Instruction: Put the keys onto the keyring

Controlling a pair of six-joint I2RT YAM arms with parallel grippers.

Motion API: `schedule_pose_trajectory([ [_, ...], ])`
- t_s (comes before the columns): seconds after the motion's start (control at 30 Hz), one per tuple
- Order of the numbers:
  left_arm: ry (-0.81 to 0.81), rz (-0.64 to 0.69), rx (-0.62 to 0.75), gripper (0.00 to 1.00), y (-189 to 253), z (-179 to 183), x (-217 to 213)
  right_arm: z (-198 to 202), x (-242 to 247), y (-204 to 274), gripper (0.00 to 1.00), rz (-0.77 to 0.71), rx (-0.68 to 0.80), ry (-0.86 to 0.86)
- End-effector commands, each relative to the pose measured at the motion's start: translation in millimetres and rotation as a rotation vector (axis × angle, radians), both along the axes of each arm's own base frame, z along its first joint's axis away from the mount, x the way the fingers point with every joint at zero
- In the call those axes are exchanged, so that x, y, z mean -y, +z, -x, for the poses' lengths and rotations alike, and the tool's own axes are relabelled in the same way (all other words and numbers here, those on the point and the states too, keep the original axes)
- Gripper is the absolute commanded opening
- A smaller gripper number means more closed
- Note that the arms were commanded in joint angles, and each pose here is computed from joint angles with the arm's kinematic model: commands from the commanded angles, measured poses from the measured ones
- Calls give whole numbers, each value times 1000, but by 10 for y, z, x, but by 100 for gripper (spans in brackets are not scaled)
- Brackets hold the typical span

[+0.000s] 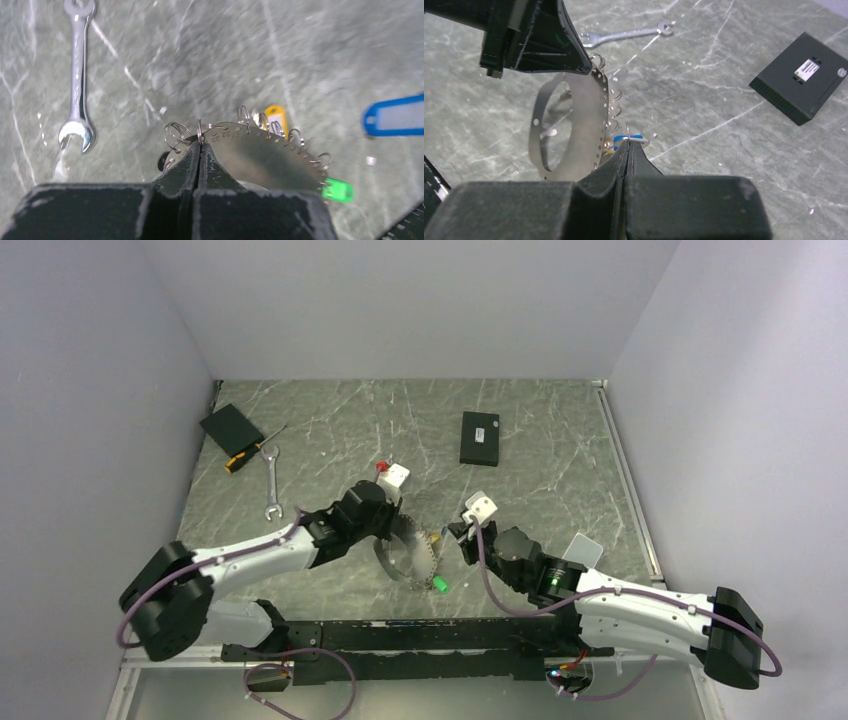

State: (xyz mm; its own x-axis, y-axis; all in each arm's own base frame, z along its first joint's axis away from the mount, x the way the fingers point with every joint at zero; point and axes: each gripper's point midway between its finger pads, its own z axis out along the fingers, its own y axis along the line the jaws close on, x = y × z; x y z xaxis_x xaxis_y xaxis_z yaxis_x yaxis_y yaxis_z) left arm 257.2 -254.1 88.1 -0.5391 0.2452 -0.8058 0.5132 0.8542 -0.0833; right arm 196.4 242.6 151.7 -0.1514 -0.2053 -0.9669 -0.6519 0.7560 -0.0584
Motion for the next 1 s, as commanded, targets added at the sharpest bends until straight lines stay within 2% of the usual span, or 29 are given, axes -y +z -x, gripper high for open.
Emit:
schedule_pose_trajectory([
  [0.0,-255,127,121,0,497,167,260,-39,-57,534,0,-115,82,8],
  [0.17,-391,193,235,0,755,328,316,38,-91,692,0,-155,105,62],
  [0.5,-510,243,374,0,1082,449,363,265,-177,927,0,-167,195,237],
  [0.67,-562,276,437,0,1182,532,376,400,-262,997,0,-196,189,324],
  [0.9,-625,343,550,0,1380,646,394,271,-216,952,0,-149,162,252],
  [0.97,-631,355,558,0,1391,670,391,280,-240,945,0,-131,154,281],
])
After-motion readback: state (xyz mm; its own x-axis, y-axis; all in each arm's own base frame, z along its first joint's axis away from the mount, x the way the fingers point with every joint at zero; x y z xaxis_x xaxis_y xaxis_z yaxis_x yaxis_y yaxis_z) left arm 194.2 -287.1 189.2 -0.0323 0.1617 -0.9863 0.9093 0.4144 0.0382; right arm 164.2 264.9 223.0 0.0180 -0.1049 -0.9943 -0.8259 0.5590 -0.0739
